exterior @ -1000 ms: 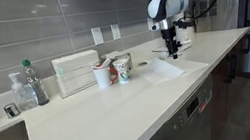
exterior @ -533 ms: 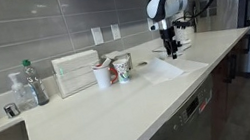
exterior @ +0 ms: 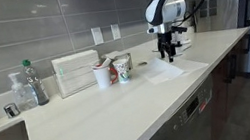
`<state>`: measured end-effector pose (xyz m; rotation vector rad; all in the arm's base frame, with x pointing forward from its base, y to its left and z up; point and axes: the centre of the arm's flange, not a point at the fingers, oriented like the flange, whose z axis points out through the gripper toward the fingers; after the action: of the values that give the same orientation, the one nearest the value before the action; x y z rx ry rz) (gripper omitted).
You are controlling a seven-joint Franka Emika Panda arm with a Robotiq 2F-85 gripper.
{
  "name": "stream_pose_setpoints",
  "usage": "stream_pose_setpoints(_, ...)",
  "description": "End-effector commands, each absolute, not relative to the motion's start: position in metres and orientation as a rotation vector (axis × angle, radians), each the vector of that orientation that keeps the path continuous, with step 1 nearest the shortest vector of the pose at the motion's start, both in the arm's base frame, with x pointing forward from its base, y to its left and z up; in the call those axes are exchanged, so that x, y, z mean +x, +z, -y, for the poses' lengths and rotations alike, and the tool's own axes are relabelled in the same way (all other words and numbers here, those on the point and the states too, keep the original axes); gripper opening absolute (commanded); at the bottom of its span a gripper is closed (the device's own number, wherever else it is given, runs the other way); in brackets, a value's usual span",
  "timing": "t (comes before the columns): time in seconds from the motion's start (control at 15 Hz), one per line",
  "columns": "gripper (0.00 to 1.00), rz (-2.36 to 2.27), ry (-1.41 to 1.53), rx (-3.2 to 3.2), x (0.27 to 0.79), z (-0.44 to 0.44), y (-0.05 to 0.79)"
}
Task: Move the folded white paper to the edge, pick it up and unfold it
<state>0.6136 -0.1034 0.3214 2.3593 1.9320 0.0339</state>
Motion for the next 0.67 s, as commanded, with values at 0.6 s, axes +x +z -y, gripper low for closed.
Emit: stream_pose_setpoints(0.6, 1.00, -2.067, 0.105, 2.358, 0.637, 0.120, 0.280)
